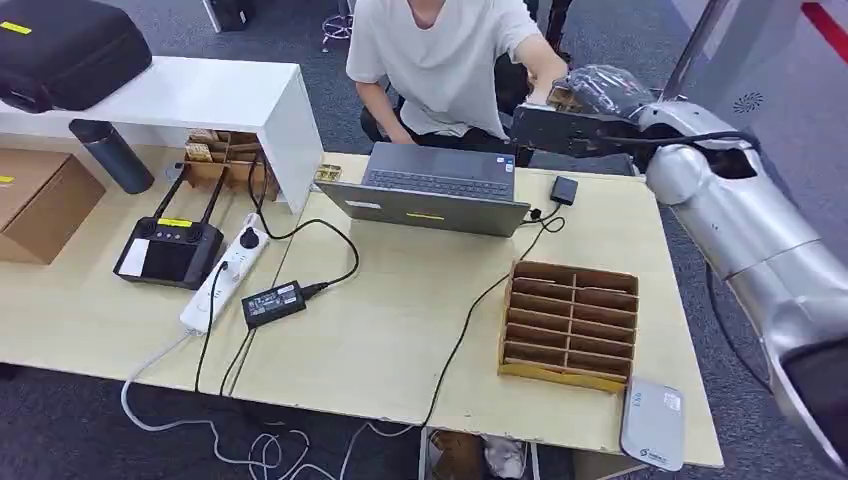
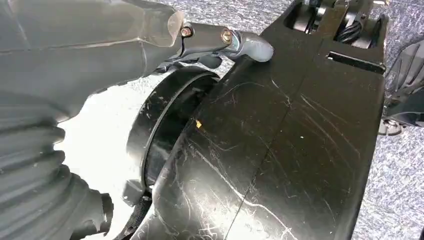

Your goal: Pass the card to the sensor for recognition and then transmit it.

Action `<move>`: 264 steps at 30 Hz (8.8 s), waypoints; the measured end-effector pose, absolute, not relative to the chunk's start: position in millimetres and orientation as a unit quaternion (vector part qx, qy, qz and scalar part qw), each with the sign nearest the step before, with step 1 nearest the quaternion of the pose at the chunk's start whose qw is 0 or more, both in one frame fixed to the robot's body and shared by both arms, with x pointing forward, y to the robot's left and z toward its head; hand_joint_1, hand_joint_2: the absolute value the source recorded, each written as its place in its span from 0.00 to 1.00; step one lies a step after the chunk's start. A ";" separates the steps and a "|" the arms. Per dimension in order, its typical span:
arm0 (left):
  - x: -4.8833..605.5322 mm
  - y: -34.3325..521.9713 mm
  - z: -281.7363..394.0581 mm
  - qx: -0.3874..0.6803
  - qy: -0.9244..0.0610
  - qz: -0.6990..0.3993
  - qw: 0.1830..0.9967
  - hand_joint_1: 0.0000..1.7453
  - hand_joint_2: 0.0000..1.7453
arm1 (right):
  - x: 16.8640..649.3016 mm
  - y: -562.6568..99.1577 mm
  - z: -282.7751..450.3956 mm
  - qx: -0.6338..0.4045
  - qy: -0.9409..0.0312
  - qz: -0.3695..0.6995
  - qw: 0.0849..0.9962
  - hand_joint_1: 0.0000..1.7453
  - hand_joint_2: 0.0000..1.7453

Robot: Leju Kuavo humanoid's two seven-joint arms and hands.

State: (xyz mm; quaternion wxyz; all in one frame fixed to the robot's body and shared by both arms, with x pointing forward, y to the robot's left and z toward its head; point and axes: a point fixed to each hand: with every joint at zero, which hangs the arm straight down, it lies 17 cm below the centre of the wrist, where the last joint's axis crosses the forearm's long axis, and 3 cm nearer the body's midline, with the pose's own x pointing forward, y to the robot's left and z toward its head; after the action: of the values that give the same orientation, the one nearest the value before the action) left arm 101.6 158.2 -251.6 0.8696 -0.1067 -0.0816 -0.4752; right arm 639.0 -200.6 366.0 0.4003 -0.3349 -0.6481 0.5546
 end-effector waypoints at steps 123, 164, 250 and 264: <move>88.2 163.1 -260.0 -0.084 -0.076 -0.376 0.920 0.00 1.00 | 393.2 -357.2 146.3 -0.366 -0.559 0.590 0.453 1.00 1.00; 86.2 164.1 -260.8 -0.084 -0.077 -0.372 0.921 0.00 1.00 | 367.0 -402.1 109.6 -0.378 -0.499 0.589 0.510 1.00 1.00; 87.8 161.1 -257.7 -0.097 -0.069 -0.390 0.913 0.00 1.00 | 541.0 -353.1 319.3 -0.389 -0.618 0.562 0.389 1.00 1.00; 90.0 159.0 -255.3 -0.106 -0.067 -0.405 0.905 0.00 1.00 | 590.9 -289.2 415.1 -0.428 -0.655 0.539 0.312 1.00 1.00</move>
State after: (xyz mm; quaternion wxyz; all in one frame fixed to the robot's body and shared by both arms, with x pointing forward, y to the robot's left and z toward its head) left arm 90.0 159.0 -255.3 0.9055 -0.1060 -0.0673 -0.4054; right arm 590.9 -289.2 415.1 0.3119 -0.4275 -0.6550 0.5394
